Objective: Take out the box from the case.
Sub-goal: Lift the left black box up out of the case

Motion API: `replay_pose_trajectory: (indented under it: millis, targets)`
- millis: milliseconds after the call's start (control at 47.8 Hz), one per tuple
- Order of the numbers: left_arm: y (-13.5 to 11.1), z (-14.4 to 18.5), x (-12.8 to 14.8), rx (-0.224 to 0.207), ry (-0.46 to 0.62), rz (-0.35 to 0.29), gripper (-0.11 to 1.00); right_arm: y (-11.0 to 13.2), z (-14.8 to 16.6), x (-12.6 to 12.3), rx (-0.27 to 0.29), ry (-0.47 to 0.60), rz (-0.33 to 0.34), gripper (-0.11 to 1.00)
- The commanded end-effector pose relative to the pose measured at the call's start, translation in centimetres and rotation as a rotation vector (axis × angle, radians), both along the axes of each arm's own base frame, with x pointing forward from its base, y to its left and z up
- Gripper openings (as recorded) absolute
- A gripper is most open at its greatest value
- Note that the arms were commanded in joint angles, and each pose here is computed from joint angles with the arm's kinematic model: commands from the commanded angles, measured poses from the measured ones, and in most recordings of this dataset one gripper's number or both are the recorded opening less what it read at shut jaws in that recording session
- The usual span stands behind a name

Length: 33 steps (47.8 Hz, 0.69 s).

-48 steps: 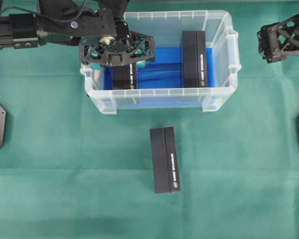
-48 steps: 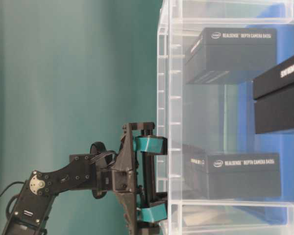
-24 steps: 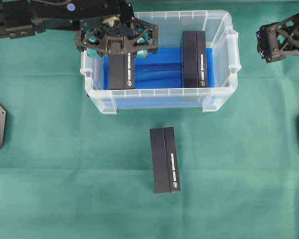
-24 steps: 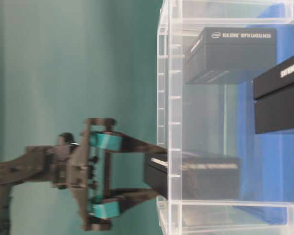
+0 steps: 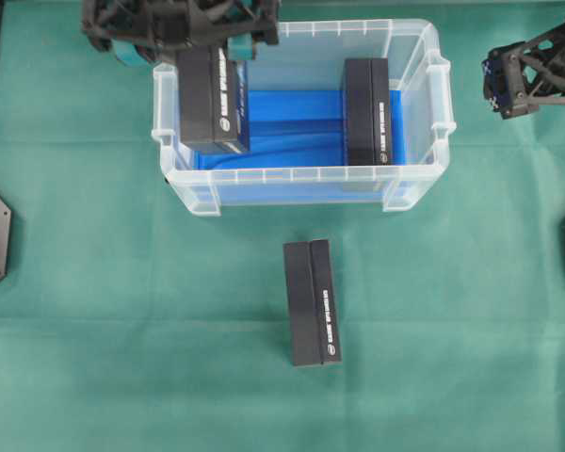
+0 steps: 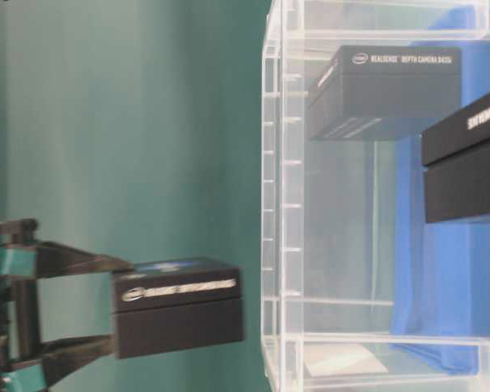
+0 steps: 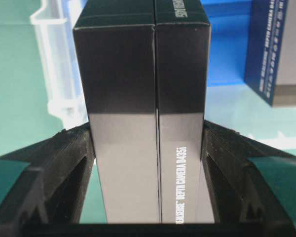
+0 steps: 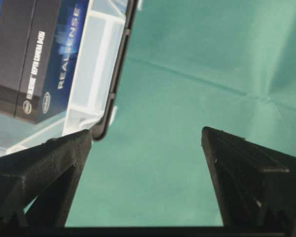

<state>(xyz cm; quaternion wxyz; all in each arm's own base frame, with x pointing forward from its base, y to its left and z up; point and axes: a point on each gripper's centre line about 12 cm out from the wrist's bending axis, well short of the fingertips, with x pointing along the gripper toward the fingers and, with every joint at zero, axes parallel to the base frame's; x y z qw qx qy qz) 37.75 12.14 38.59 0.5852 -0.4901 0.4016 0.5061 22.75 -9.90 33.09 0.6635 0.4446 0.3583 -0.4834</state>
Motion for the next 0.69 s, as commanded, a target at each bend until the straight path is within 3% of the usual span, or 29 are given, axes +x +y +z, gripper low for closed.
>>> replay_pose_trajectory:
  millis: [0, 669]
  targets:
    - [-0.16, 3.23, -1.01, 0.023, -0.062, -0.003, 0.60, 0.03, 0.52, -0.07, -0.010, -0.019, 0.004, 0.91]
    - [0.03, 3.81, -1.09, 0.018, -0.050, -0.001, 0.60, 0.25, 0.37, 0.00, -0.009, -0.016, 0.013, 0.91]
